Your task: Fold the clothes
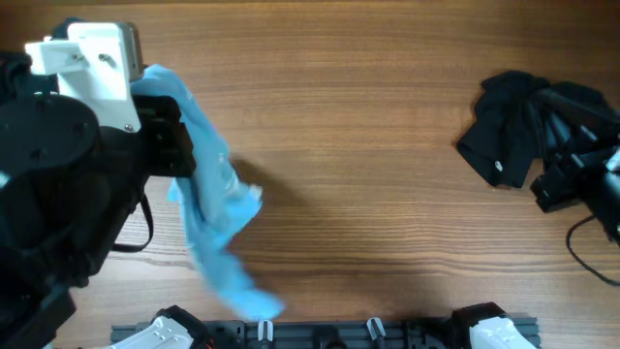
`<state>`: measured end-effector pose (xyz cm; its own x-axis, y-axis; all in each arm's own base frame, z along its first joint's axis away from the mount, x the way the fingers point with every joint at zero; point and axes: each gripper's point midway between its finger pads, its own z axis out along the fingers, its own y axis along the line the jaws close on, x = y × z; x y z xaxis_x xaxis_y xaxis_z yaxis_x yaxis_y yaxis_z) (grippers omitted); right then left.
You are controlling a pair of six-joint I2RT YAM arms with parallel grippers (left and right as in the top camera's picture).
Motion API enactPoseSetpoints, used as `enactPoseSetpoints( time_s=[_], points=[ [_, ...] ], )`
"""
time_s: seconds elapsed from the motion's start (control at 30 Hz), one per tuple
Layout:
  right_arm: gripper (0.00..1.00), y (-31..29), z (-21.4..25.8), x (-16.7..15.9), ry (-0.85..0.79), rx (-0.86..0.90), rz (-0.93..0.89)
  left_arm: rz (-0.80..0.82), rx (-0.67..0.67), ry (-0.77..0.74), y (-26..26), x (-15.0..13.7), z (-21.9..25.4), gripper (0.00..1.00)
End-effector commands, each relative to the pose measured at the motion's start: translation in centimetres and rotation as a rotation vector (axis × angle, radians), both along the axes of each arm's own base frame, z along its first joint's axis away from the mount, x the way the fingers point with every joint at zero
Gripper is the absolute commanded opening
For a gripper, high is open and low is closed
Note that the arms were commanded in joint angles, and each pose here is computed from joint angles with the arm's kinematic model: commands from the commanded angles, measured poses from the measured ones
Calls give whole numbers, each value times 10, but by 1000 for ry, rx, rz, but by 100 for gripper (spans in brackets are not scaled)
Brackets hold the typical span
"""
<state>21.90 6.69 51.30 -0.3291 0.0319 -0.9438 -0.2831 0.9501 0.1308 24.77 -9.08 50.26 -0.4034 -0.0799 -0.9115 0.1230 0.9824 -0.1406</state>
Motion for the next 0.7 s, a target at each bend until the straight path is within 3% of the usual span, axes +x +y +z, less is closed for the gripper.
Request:
enactPoseSetpoints(
  time_s=[0.0,0.23,0.37,0.67],
  points=[
    [4,23,-13,14,75,20,110,-22,-25,16,-18,18,-3,4],
    [4,50,-58,54,261,5,219,62,-16,-39,-40,76,-2,4],
    [4,59,-83,80,350,-9,245,195,-11,-113,-42,125,0,4],
    [4,69,-122,129,442,-31,249,268,-121,-385,-49,250,19,4]
  ],
)
